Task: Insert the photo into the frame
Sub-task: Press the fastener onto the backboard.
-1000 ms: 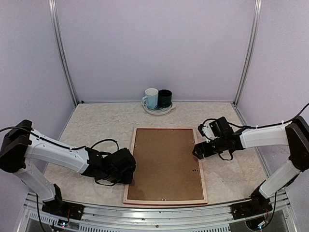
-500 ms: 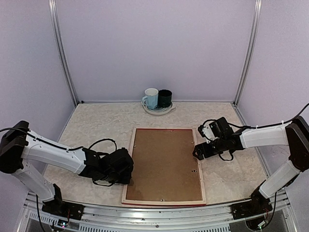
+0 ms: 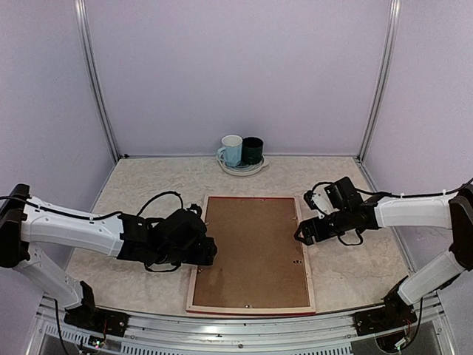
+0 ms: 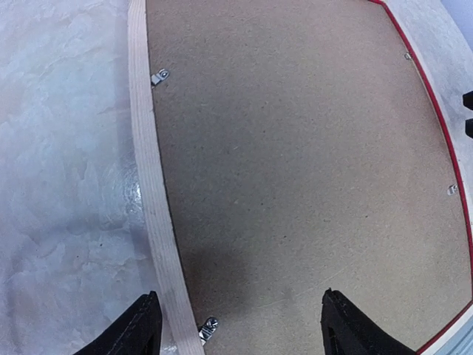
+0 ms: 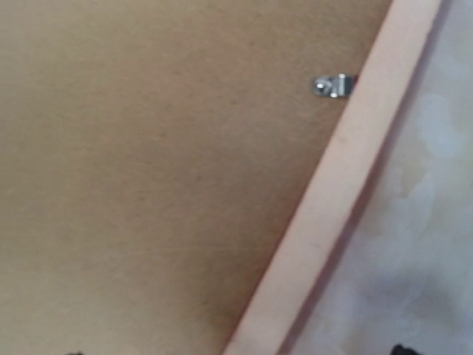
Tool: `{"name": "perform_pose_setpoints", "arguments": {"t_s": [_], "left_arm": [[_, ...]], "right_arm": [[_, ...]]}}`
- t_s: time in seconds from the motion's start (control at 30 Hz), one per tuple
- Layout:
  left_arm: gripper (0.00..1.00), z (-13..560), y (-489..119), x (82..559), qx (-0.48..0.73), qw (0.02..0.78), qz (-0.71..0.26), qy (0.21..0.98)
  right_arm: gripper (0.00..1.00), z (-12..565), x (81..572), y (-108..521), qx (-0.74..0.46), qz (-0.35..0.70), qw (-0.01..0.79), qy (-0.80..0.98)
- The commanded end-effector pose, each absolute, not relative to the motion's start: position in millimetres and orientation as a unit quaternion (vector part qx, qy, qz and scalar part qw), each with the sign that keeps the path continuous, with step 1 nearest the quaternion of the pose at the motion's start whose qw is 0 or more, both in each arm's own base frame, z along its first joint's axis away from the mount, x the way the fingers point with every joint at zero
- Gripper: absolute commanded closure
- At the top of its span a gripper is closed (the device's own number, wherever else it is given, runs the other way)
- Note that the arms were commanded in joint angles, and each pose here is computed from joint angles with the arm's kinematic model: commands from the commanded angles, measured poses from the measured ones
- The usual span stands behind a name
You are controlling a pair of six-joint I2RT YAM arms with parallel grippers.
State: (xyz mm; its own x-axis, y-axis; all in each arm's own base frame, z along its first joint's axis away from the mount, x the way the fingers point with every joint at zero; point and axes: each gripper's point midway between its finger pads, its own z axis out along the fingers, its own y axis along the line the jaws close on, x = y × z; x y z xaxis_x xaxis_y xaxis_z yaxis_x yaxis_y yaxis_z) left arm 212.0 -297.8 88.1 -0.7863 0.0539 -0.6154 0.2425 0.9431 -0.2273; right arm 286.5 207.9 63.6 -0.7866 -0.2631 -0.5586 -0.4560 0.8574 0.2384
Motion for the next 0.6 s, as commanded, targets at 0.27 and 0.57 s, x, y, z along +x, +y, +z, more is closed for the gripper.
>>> {"name": "perform_pose_setpoints", "arguments": {"t_s": [0.27,0.57], "left_arm": [[0.24,123.0,-399.4,206.8,0.174,0.338,-0.233,0.895],[0.25,96.1,-446.9,204.2,0.224,0.316,-0.244,0.889]], "right_arm": [[0.12,42.0,255.9,203.2,-0.172,0.181,0.215,0.944],[0.19,28.0,248.0,202.2,-0.157,0.189,0.203,0.948]]}}
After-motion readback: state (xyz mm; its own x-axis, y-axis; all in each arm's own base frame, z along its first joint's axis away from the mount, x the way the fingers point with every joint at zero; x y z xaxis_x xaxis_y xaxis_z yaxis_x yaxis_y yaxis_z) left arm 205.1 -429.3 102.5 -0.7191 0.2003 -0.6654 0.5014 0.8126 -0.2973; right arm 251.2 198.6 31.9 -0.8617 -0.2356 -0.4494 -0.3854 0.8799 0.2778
